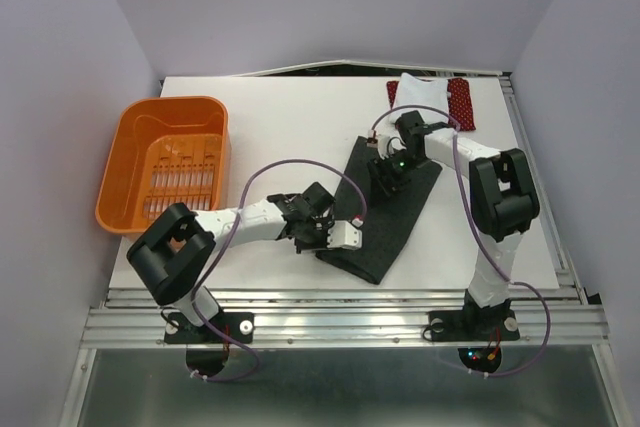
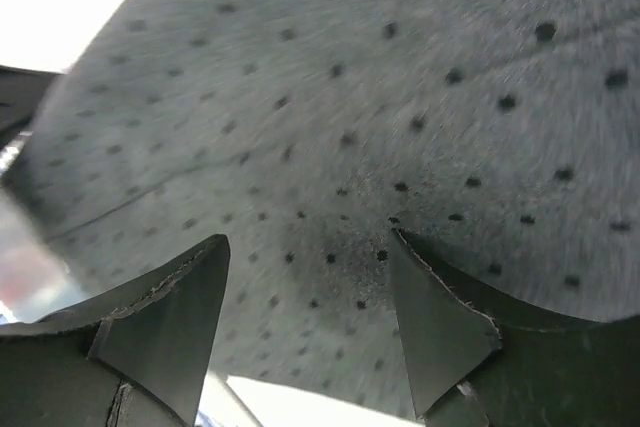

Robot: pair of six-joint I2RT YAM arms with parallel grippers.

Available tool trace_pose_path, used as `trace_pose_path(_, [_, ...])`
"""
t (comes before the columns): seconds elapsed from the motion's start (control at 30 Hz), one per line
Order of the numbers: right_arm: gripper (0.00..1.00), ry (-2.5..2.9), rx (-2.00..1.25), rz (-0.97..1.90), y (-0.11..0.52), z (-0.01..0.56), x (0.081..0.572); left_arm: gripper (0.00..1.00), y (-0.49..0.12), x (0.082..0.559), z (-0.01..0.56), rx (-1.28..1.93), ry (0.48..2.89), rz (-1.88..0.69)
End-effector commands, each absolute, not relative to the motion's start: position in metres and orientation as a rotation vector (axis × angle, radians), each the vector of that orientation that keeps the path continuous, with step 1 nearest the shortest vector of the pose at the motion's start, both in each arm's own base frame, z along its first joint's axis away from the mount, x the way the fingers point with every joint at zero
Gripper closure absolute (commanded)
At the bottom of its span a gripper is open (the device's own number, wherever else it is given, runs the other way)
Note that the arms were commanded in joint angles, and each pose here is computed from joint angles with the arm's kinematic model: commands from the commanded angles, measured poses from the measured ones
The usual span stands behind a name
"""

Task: Fold and stack the skirts
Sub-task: Fold the skirt

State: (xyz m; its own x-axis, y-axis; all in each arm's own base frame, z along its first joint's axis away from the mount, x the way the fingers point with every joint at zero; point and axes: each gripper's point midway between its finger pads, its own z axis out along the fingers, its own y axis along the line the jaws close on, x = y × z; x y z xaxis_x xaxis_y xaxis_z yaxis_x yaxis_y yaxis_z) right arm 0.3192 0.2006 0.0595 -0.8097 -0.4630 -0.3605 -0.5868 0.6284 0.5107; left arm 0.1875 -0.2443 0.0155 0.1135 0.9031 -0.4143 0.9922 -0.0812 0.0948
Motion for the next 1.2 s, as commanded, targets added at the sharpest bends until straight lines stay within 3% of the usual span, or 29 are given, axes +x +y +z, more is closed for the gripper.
trace_pose_path(0.0, [0.30,2.652,-0.922,0.887,0.204,0.030,0.330,0.98,-0.243,0.209,0.023,2.007,1.804,-0.223])
trace_pose_path(0.03, [0.30,2.676,-0.925,0.879,0.202,0.020,0.330,0.97,-0.243,0.211,0.028,1.989,1.796,-0.214])
trace_pose_path(0.13, [0.30,2.690,-0.951,0.868,0.203,0.013,0.329,0.72,-0.248,0.224,0.071,1.876,1.684,-0.164])
trace_pose_path(0.17, [0.30,2.695,-0.951,0.867,0.203,0.012,0.329,0.53,-0.251,0.228,0.101,1.825,1.588,-0.146])
trace_pose_path(0.23, [0.29,2.693,-0.957,0.857,0.202,0.014,0.330,0.37,-0.252,0.227,0.142,1.765,1.467,-0.143])
trace_pose_path(0.27, [0.29,2.677,-0.949,0.858,0.203,0.021,0.330,0.17,-0.251,0.223,0.151,1.796,1.398,-0.129])
trace_pose_path(0.33, [0.28,2.640,-0.951,0.870,0.209,0.033,0.332,0.06,-0.254,0.212,0.163,1.828,1.300,-0.151])
trace_pose_path(0.43, [0.28,2.598,-0.938,0.888,0.215,0.051,0.338,0.05,-0.263,0.185,0.161,1.929,1.173,-0.182])
trace_pose_path(0.53, [0.28,2.605,-0.926,0.874,0.215,0.051,0.341,0.17,-0.277,0.171,0.131,2.006,1.144,-0.180])
trace_pose_path(0.57, [0.28,2.608,-0.917,0.873,0.215,0.052,0.342,0.30,-0.287,0.172,0.131,1.981,1.122,-0.166])
trace_pose_path(0.6, [0.28,2.612,-0.907,0.850,0.213,0.052,0.344,0.35,-0.291,0.172,0.125,1.971,1.132,-0.147])
trace_pose_path(0.67, [0.28,2.594,-0.901,0.849,0.215,0.059,0.347,0.40,-0.299,0.168,0.116,1.932,1.107,-0.119])
trace_pose_path(0.97, [0.28,2.562,-0.887,0.998,0.231,0.080,0.334,0.32,-0.286,0.157,0.067,2.000,0.972,0.001])
trace_pose_path(1.17, [0.28,2.641,-1.001,0.968,0.244,0.046,0.310,0.32,-0.275,0.156,0.051,2.051,0.917,0.049])
